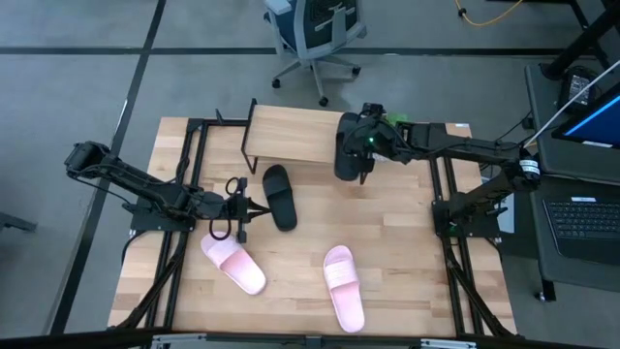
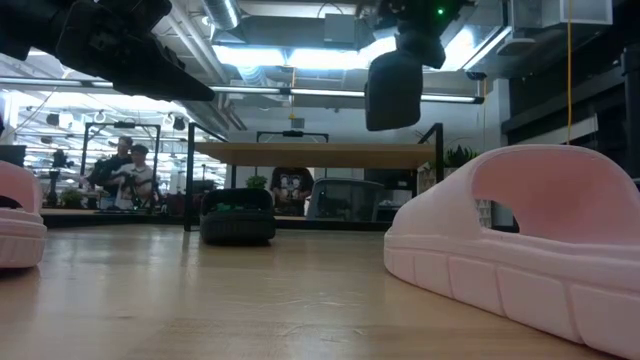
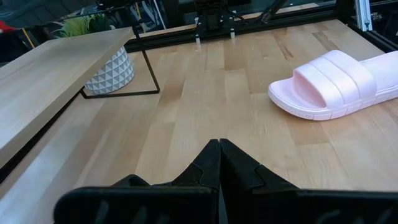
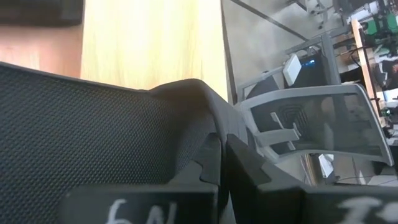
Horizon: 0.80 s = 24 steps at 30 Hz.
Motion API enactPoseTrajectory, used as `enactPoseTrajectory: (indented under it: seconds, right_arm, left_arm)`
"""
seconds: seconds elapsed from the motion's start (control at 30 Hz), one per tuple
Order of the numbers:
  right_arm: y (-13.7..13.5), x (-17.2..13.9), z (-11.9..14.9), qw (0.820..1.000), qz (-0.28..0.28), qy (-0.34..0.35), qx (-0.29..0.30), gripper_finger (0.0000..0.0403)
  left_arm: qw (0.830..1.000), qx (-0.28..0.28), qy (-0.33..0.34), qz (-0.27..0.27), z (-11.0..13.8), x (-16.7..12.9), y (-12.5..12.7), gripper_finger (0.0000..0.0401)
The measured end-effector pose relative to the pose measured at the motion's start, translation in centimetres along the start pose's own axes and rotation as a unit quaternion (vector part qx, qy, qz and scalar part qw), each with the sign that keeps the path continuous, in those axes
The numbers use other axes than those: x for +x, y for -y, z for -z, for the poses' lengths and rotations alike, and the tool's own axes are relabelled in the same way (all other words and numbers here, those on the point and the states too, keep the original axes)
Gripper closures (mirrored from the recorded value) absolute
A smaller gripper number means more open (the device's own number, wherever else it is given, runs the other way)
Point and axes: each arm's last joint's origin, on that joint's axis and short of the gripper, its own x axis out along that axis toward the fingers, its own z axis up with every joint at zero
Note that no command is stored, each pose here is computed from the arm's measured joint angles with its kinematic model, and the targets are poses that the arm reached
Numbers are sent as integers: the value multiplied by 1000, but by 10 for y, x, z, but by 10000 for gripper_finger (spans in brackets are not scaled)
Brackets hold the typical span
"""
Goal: Pick and place slides into the shelf
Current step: Put the right black slides on the shelf
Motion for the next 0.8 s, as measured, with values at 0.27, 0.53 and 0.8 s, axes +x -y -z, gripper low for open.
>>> enactPoseTrajectory:
  seconds: [0.27, 0.53, 0.8]
  right_arm:
    - [3, 2, 2, 1000, 3, -5, -12, 391]
    - [7, 10, 7, 1000, -14, -10, -4, 391]
    - [9, 17, 9, 1000, -14, -22, 3, 391]
  left_arm:
    - [1000, 0, 0, 0, 0, 0, 0, 401]
    - [1000, 0, 0, 0, 0, 0, 0, 401]
    - [1000, 0, 0, 0, 0, 0, 0, 401]
